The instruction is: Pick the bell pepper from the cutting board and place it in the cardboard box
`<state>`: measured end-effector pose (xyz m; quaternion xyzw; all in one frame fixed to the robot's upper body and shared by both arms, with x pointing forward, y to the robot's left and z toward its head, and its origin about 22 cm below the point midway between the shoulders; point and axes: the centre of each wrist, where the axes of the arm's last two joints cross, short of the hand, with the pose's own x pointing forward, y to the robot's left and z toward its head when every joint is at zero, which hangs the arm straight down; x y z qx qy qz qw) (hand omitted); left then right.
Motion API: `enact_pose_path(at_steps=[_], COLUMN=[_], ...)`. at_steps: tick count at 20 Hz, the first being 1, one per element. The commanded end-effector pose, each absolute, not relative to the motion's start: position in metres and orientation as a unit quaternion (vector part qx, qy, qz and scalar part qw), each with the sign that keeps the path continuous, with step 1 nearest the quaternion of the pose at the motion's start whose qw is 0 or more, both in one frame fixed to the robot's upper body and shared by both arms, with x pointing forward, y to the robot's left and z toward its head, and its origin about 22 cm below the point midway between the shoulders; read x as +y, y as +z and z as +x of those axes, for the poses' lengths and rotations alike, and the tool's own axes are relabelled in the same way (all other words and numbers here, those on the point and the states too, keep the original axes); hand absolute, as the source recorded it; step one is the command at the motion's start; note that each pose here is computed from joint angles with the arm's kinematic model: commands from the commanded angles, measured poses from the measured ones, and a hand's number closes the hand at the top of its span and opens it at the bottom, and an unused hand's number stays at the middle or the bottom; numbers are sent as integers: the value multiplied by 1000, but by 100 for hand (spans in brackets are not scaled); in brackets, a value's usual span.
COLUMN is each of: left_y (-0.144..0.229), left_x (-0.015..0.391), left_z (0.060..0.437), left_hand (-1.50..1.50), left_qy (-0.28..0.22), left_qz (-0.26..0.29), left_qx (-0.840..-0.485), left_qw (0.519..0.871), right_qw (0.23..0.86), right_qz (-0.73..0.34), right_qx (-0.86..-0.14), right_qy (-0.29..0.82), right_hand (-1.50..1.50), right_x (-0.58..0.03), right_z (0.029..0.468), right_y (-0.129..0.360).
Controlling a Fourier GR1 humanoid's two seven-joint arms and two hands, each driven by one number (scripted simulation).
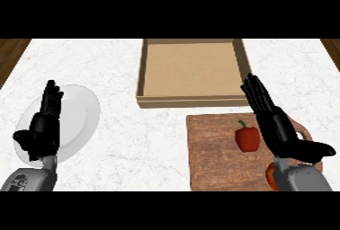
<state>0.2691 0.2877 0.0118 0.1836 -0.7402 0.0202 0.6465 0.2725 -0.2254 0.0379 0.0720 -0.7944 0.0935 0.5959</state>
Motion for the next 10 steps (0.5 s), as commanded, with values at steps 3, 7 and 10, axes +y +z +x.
enact_pose_path(at_steps=[3,7,10], left_y=[-1,-2,-5], left_x=[290,299,298], left_z=[256,249,242], left_hand=[0,0,0], left_qy=[-43,-63,-85], left_qz=[202,205,179], left_qx=[-710,-683,-659], left_qw=[673,698,725], right_qw=[559,582,592], right_qz=[21,-259,-278], right_qx=[-828,-748,-755], right_qy=[46,188,-45], right_hand=[-150,-150,-150], right_x=[-218,-308,-261], right_z=[315,300,300], right_y=[87,67,41])
